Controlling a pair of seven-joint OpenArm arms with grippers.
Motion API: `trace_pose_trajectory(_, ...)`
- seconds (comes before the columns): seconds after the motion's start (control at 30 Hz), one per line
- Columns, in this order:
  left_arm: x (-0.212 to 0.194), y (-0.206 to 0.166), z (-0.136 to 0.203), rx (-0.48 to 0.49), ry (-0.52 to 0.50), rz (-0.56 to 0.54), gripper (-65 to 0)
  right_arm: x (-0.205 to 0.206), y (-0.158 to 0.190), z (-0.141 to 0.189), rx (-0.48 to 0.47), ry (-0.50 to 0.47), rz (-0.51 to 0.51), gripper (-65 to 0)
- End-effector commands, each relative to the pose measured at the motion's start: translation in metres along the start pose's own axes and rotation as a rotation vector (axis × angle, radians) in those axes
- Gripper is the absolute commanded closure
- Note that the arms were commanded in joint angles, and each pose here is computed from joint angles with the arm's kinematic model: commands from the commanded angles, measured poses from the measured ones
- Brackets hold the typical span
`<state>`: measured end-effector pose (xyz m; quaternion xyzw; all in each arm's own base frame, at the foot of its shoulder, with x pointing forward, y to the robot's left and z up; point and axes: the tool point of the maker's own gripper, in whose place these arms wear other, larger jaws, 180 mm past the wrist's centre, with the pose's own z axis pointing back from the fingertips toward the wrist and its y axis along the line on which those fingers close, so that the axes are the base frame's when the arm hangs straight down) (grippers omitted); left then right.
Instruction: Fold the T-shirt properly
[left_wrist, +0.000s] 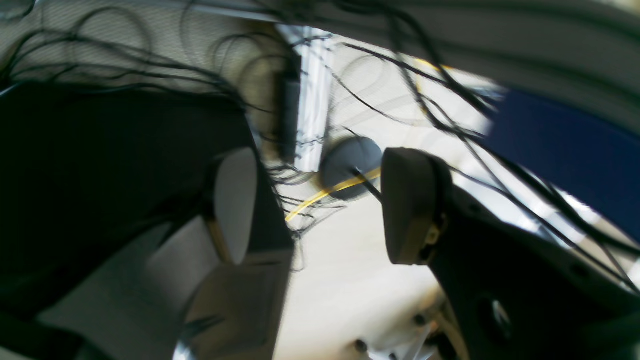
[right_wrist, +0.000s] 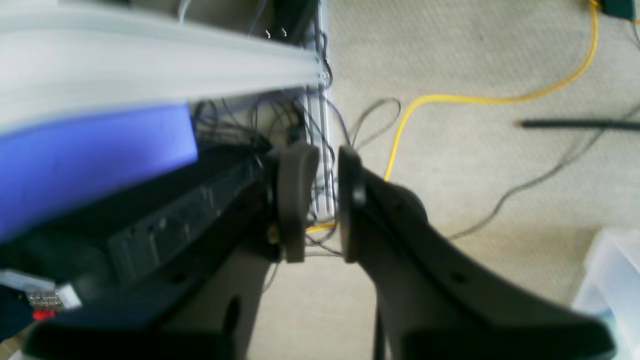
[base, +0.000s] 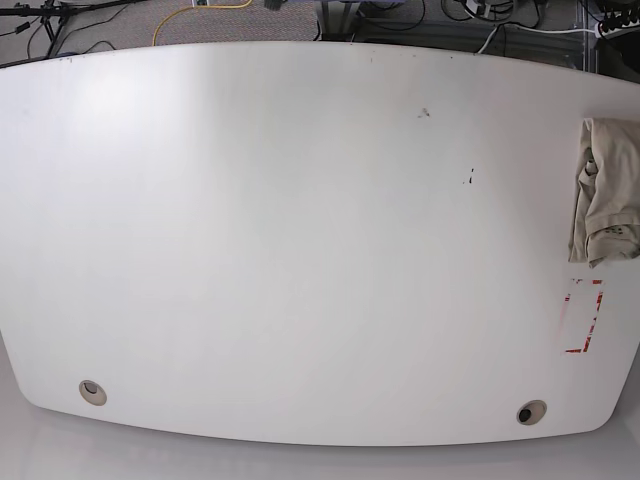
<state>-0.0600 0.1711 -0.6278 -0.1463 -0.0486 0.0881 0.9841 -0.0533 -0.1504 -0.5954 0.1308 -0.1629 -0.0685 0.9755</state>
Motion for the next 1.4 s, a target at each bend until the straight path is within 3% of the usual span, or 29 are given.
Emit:
trace_pose_trajectory(0.0,-0.013,0.005,-0.004,0.020,0.051,-0.015,-36.7,-0.012,-0.003,-0.006,0.000,0.047,-0.022,-10.0)
trace_pose_trajectory(0.23,-0.004,0.022,-0.014,0.143,0.071,-0.093,-36.8,-0.006,-0.001,-0.033,0.007,0.091,-0.069,-10.0)
trace_pose_trajectory(0.37,0.014,0.024,-0.018,0.175,0.054,-0.123,-36.8,0.000,0.000,-0.042,0.007,0.112,-0.041,-10.0)
trace_pose_trajectory(0.6,0.030,0.012,-0.028,0.180,0.071,-0.127,-36.9,0.009,-0.012,-0.054,-0.073,0.151,0.067,-10.5)
trace_pose_trajectory(0.77,0.036,0.011,-0.029,0.183,0.064,-0.129,-36.9,0.016,-0.012,-0.059,-0.078,0.158,0.108,-10.5)
trace_pose_trajectory(1.37,0.032,-0.003,-0.034,0.158,0.060,-0.124,-36.9,0.019,-0.010,-0.060,-0.075,0.154,0.108,-10.8)
